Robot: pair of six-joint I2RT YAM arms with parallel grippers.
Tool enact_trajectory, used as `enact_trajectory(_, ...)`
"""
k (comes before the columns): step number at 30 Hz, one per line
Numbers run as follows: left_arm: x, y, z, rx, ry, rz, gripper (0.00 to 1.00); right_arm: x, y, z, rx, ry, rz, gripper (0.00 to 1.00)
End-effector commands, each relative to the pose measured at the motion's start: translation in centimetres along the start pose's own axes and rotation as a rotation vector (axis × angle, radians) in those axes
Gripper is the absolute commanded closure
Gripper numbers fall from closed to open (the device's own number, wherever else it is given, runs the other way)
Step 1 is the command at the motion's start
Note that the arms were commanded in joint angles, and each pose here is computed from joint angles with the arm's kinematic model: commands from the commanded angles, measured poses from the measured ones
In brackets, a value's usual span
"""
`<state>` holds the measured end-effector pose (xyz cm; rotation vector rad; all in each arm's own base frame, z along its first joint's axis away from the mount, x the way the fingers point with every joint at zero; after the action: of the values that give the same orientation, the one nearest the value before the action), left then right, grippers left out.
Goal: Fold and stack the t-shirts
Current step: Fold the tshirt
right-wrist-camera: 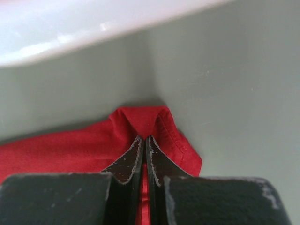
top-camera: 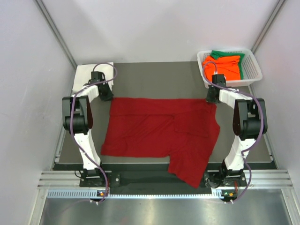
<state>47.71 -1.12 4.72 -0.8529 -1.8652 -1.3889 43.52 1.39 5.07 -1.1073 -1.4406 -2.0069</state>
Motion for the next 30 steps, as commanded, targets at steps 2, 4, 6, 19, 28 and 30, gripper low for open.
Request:
enact_trajectory(2, -0.9, -2.2, 1.8, 0.029, 0.059, 0.089, 0.99, 0.6, 1.0, 0.2, -0.035, 0.025, -0.044, 1.0)
enact_trajectory(4, -0.9, -1.1, 2.5, 0.049, 0.092, 0.071, 1.0, 0.4, 0.9, 0.1, -0.043, 0.024, -0.043, 1.0)
enact_trajectory(6, -0.5, -0.2, 3.2, 0.067, 0.115, 0.04, 1.0, 0.4, 0.9, 0.4, -0.05, 0.033, -0.046, 1.0)
enact_trajectory(19, 2.6, 4.3, 4.7, 0.078, 0.199, -0.111, 1.0, 0.3, 3.3, 2.5, -0.077, 0.057, -0.091, 1.0)
enact_trajectory(28, 7.7, 3.8, 5.7, 0.189, 0.367, -0.059, 0.65, 3.5, 4.6, 2.5, -0.03, -0.042, -0.011, 0.63)
enact_trajectory(30, 10.3, 2.0, 5.3, 0.241, 0.381, -0.032, 0.62, 6.1, 4.5, 1.8, -0.036, -0.059, -0.015, 0.39)
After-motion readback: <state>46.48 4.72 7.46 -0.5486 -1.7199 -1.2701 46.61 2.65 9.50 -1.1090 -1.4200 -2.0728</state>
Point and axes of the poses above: each gripper's point midway between its finger pads, its own x axis back along the fingers, its own z axis along the line the jaws close on, y = z × x, the point moved 2 cm from there along x, back along the fingers, and after that the axes turned 9 degrees about -x, right-handed, at the moved point
